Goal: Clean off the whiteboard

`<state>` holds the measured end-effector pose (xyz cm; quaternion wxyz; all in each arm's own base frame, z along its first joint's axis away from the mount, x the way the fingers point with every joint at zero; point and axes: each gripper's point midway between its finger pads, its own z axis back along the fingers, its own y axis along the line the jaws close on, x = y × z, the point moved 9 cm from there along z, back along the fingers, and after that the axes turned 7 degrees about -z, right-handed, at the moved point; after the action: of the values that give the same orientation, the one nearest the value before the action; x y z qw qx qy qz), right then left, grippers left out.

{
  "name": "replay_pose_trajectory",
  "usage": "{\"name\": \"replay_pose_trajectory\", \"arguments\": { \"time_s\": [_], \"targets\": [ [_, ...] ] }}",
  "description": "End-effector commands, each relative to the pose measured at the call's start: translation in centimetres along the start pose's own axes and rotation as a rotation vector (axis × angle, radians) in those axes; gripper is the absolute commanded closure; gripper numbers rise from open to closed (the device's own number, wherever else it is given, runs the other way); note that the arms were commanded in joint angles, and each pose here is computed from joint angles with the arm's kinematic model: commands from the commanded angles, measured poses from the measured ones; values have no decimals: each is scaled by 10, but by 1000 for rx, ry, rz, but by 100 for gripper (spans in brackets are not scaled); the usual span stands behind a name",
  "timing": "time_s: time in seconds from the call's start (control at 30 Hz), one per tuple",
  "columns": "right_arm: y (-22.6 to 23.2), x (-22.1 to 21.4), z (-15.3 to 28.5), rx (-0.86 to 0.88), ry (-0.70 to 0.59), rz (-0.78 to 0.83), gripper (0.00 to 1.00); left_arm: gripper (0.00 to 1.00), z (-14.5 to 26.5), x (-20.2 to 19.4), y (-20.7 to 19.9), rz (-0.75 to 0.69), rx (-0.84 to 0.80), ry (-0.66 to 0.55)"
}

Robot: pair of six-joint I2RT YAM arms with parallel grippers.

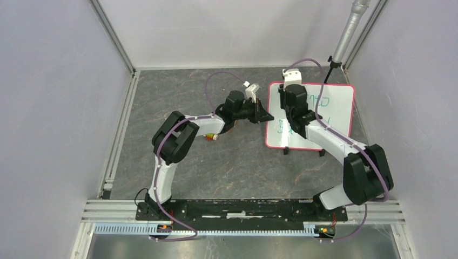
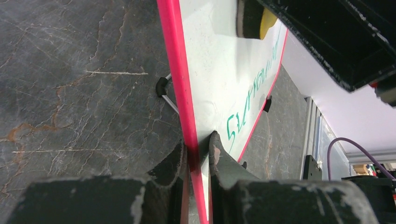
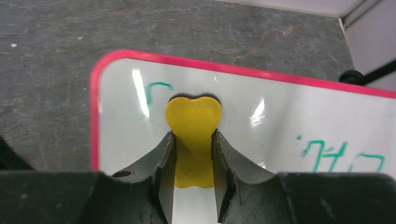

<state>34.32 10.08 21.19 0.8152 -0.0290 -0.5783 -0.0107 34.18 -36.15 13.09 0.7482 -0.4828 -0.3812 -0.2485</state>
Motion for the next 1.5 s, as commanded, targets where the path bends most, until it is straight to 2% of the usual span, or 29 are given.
{"name": "replay_pose_trajectory", "arguments": {
  "time_s": [0.0, 0.17, 0.27, 0.47, 0.6, 0.73, 0.87, 1.0, 1.1, 1.23, 1.33, 1.4, 1.47],
  "targets": [
    [39, 3, -9, 99, 37, 42, 65, 98, -1, -25, 46, -108, 245, 78],
    [55, 19, -18, 134, 14, 19, 64, 98, 0, -22, 56, -80, 269, 70],
    [53, 24, -24, 93, 14, 30, 64, 98, -1, -21, 62, -48, 258, 69],
    [6, 18, -27, -46, 34, 26, 62, 98, -2, -22, 63, -43, 253, 78],
    [-15, 18, -21, -87, 39, 43, 47, 98, -2, -22, 62, -46, 258, 73],
    [-12, 23, -15, -21, 50, 45, 28, 98, 0, -23, 61, -52, 258, 67],
    [-10, 31, -2, 46, 29, 31, 21, 98, -1, -23, 61, -52, 256, 70],
    [-6, 32, 1, 97, 28, 13, 24, 98, -1, -24, 61, -53, 256, 71],
    [-3, 34, -4, 105, 30, 12, 34, 98, -1, -23, 61, -54, 254, 71],
    [-1, 38, -11, 98, 12, 16, 37, 98, -1, -23, 61, -55, 252, 72],
    [-1, 43, -17, 71, 18, 29, 47, 98, -1, -24, 61, -56, 252, 72],
    [-1, 45, -17, 69, 7, 26, 49, 98, -1, -24, 60, -56, 252, 72],
    [1, 48, -17, 91, -10, 54, 46, 98, -2, -24, 60, -55, 253, 74]
  ]
}}
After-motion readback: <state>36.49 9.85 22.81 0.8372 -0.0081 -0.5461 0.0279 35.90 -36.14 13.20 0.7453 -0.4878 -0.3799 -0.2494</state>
